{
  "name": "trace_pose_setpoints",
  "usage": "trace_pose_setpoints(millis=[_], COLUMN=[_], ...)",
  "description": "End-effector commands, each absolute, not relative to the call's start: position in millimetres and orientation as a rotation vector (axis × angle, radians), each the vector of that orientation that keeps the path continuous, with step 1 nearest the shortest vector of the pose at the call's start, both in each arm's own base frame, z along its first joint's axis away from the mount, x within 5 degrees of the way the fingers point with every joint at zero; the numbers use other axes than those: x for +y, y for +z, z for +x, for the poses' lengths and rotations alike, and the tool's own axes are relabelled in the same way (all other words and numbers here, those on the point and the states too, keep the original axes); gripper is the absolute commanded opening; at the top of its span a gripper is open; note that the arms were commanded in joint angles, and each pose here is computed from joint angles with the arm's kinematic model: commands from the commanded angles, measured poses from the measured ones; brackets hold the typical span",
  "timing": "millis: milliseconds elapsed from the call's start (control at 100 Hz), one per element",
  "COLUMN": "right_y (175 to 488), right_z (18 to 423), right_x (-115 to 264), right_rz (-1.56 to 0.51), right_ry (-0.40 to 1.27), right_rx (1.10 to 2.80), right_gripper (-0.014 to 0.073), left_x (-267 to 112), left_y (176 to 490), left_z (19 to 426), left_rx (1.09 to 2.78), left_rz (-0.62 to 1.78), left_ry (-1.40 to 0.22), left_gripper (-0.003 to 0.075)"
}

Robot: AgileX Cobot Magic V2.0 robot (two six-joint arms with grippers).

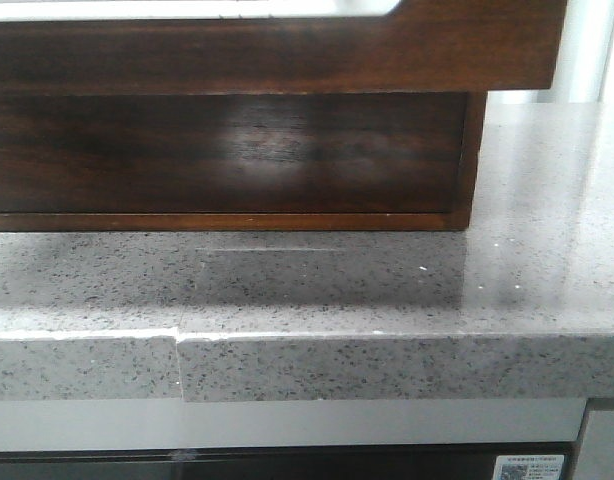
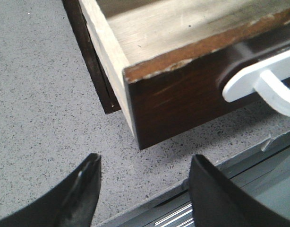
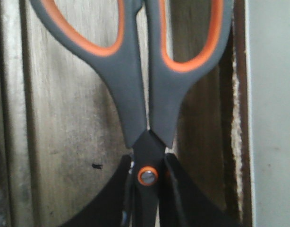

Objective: Put scissors in drawer with both arms
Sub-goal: 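Lift the scissors with the right gripper and carry them over the drawer, then lower the scissors into the drawer and open the right gripper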

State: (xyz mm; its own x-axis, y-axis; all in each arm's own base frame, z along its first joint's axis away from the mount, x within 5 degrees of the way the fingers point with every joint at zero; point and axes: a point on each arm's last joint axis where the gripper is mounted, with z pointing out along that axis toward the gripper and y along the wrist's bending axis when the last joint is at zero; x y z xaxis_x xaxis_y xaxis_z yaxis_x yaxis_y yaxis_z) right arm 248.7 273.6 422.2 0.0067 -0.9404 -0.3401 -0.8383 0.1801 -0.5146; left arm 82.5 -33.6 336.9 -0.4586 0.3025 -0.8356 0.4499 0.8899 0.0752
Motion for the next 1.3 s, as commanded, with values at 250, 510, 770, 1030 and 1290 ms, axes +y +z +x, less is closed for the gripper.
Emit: trace_pose_setpoints(millis=[250, 510, 770, 1030, 1290], right_y=[429.9, 429.8, 429.2, 429.2, 430.2], right_z=[249.6, 251.7, 252.1, 252.1, 251.6], right_x=[266.8, 265.6, 266.0, 266.0, 265.4], right_rz=[-1.653, -1.649, -1.650, -1.650, -1.647], right_ry=[-0.285, -0.324, -0.324, -0.324, -0.323], right_rx=[1.850, 1.847, 1.848, 1.848, 1.848], right_gripper=[-0.0027, -0.0018, -0.0009, 0.0152, 0.0202], left_x=[-34.8, -34.8, -34.8, -34.8, -34.8], left_y=[350.8, 350.8, 350.8, 350.8, 350.8], left_z=[85.1, 85.1, 85.1, 85.1, 85.1], left_rx=[1.997, 1.997, 1.997, 1.997, 1.997], left_rz=[0.499, 0.499, 0.499, 0.499, 0.499], left_ry=[-0.211, -0.211, -0.211, -0.211, -0.211], left_gripper=[0.0389, 0.0389, 0.0389, 0.0389, 0.0389])
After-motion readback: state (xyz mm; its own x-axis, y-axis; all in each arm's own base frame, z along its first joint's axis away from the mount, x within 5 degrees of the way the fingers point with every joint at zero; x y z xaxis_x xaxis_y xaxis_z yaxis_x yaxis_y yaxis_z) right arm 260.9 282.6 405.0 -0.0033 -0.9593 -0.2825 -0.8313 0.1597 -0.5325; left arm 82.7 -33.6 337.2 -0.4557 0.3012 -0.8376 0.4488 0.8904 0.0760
